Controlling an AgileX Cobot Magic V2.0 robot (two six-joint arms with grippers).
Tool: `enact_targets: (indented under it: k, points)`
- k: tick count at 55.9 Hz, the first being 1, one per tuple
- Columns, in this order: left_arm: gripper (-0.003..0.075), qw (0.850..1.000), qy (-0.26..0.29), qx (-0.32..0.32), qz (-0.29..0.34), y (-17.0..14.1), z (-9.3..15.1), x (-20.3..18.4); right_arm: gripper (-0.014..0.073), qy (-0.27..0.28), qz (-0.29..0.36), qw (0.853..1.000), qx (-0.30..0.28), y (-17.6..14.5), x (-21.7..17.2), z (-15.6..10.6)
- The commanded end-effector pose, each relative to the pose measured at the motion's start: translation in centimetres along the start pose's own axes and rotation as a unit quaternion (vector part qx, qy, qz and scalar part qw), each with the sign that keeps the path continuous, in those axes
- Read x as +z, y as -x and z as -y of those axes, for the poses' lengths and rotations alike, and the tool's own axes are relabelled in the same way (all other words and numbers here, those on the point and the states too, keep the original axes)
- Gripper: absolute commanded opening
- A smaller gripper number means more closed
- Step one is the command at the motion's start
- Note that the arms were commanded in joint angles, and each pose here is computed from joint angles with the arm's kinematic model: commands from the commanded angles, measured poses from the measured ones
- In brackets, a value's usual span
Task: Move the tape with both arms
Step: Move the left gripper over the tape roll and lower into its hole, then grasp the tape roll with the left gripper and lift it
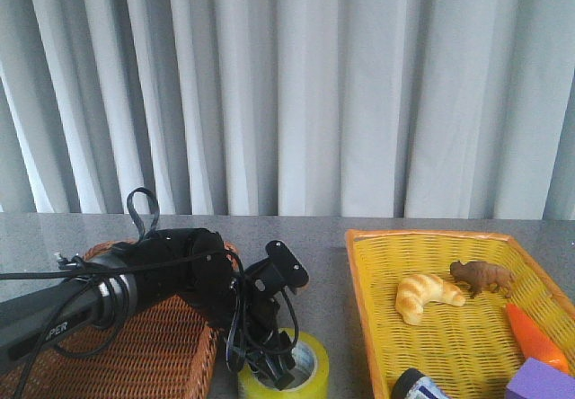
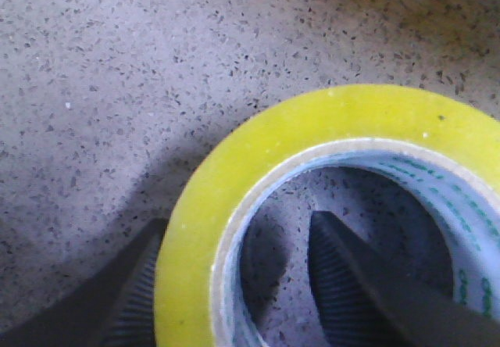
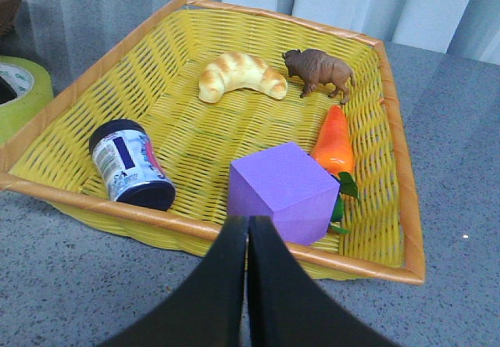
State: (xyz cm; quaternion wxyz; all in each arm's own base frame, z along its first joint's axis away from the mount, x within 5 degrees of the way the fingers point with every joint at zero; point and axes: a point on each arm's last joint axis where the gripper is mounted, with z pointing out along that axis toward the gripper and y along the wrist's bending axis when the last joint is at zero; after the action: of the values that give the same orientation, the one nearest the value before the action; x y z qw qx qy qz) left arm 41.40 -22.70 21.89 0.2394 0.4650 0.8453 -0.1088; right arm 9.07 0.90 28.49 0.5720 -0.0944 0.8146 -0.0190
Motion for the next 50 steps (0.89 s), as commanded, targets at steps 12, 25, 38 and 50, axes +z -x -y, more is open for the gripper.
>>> enact_targets:
  k: [12, 25, 38, 50]
  points:
    - [0.0119, 0.997, 0.033, 0.001, 0.070, 2.2, 0.0, -3.2, -0.0007, 0.005, 0.037, 0.999, -0.005, 1.3, -0.3, 0.0]
    - [-0.0008, 0.993, 0.042, -0.011, 0.106, 3.2, 0.5, -6.8, -0.0007, 0.005, 0.037, 0.999, -0.005, 1.3, -0.3, 0.0]
    - [-0.0007, 0.978, 0.092, 0.012, 0.189, 4.4, 1.9, -16.3, -0.0007, 0.006, 0.033, 0.999, -0.006, 1.0, -0.1, -0.1]
    - [-0.0007, 0.959, 0.179, -0.016, 0.218, 1.8, 0.6, -25.0, -0.0007, 0.005, 0.032, 0.999, -0.006, 1.0, -0.1, 0.0]
